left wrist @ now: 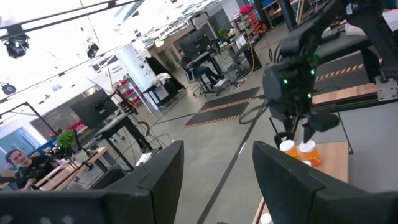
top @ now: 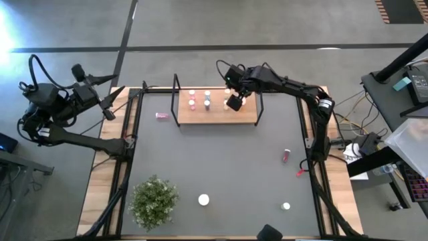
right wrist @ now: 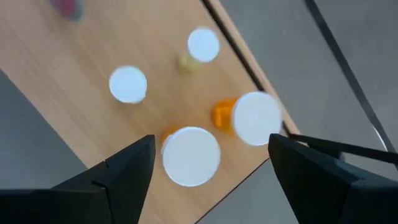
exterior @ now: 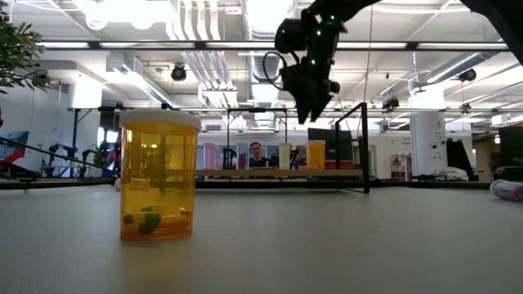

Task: Pick and place medicine bottles onto shelf by color
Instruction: Put the blue pill bottle on the shelf aligned with the other blue pill bottles

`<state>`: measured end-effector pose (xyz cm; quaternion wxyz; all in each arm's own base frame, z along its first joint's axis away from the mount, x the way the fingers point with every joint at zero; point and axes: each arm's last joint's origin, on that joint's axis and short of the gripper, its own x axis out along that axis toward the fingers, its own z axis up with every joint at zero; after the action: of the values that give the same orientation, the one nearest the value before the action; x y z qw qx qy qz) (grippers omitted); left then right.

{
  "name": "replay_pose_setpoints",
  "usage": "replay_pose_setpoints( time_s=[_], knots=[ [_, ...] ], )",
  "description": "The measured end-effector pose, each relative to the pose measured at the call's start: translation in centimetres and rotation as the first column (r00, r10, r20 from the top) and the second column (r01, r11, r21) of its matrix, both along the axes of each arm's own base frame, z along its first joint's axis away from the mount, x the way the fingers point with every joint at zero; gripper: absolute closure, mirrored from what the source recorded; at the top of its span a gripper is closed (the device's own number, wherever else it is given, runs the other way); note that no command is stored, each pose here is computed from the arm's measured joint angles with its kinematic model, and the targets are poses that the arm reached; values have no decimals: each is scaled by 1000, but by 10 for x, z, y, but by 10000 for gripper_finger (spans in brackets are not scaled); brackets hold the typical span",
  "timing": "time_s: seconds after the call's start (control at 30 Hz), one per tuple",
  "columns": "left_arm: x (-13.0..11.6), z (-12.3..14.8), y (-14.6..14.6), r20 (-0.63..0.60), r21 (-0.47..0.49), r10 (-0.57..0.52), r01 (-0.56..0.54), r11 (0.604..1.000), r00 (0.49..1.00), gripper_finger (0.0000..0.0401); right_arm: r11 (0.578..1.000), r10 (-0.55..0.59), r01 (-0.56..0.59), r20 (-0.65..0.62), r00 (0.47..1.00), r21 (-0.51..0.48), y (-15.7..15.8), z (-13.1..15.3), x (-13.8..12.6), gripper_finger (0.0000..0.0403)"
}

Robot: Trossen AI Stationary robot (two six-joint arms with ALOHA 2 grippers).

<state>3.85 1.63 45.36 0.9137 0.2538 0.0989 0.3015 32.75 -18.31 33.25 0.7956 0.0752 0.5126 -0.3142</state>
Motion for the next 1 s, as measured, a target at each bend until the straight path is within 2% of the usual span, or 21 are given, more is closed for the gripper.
replay_pose_setpoints(
  time_s=[0.17,0.3,0.4,0.6,0.77,1.0],
  knots=[
    [0,0,0,0,0,0,0,1000,1000,225,998,-56,56,73,996,4,5,34,-4,106],
    [0,1,0,22,-18,1,0,1000,1000,225,986,-160,152,142,977,62,17,61,-11,113],
    [0,1,0,30,-29,1,0,1000,1000,225,966,-244,226,150,958,128,31,73,-16,118],
    [0,1,0,54,-62,4,0,998,999,225,933,-303,292,26,953,209,70,72,-20,121],
    [0,1,0,73,-87,6,0,996,997,225,929,-258,239,32,966,282,102,69,-13,122],
    [0,1,0,117,-147,13,4,989,993,225,913,-249,228,19,968,339,144,63,-7,116]
  ],
)
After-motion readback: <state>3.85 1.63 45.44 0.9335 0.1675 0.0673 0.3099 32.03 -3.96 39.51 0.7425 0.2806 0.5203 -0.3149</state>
